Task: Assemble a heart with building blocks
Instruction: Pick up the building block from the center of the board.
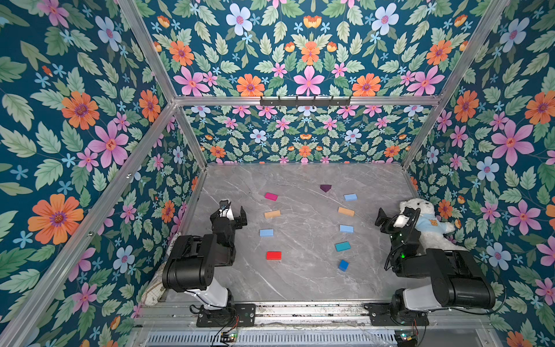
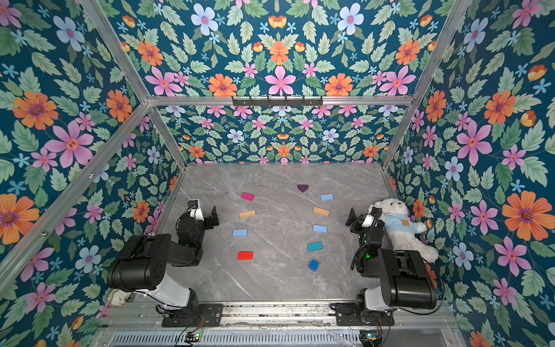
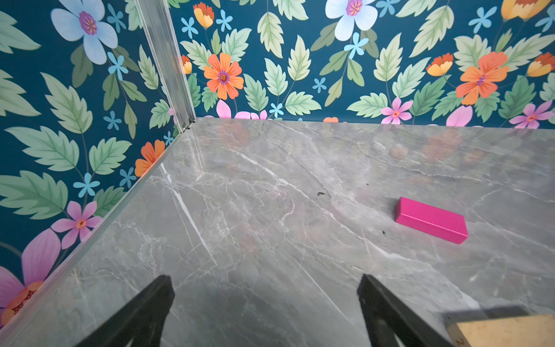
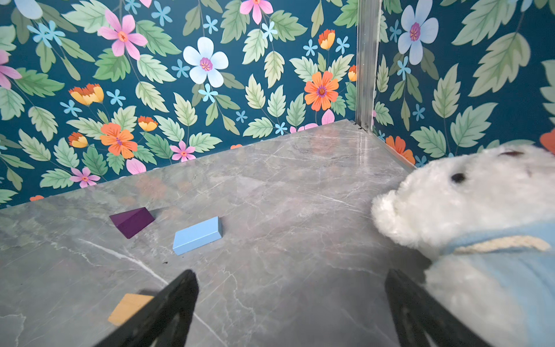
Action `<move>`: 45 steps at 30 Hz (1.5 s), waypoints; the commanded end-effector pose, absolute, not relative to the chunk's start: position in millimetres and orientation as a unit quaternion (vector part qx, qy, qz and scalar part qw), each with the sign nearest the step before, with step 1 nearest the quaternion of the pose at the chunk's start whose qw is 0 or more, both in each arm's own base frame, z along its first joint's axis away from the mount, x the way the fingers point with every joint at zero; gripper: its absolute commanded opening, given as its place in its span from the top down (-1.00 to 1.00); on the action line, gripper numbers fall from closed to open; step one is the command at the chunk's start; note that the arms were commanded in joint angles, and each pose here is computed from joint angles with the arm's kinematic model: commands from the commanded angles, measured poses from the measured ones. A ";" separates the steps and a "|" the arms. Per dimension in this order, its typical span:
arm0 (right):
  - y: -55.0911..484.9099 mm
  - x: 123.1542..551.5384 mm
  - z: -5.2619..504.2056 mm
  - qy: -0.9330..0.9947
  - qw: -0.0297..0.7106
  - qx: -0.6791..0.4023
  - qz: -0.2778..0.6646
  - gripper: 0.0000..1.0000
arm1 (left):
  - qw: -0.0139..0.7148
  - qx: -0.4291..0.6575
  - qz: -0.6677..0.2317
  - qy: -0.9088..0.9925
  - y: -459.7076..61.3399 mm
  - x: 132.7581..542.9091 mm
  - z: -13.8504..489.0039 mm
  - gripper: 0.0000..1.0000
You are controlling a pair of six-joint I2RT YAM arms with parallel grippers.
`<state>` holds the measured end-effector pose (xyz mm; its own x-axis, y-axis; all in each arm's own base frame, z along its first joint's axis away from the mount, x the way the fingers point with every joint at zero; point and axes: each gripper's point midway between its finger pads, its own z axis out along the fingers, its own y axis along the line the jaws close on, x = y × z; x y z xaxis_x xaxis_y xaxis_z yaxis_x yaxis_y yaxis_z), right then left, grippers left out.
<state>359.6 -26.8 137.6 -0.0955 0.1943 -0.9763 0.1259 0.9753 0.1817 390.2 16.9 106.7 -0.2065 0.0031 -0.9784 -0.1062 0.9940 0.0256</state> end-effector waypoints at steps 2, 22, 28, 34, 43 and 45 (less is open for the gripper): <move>-32.7 394.1 180.9 0.777 0.615 0.133 0.021 -0.99 | 0.618 -0.028 0.051 0.784 13.6 401.0 128.0 -0.99; 166.1 571.1 230.8 0.862 0.407 0.099 0.286 -0.99 | 0.400 -0.038 -0.118 0.908 -96.7 487.7 153.0 -0.99; 186.0 607.0 138.8 0.931 0.307 0.058 0.188 -0.99 | 0.365 -0.035 -0.126 0.922 -108.4 472.1 137.0 -0.99; 210.4 594.2 88.2 0.955 0.257 0.003 0.147 -0.99 | 0.351 -0.040 -0.117 0.928 -107.9 456.3 124.9 -0.99; 222.5 562.4 46.8 0.969 0.221 -0.051 0.100 -0.99 | 0.349 -0.042 -0.104 0.931 -104.3 457.2 120.5 -0.99; 220.2 562.7 42.2 0.970 0.220 -0.053 0.091 -0.99 | 0.347 -0.041 -0.102 0.931 -104.0 458.5 119.5 -0.99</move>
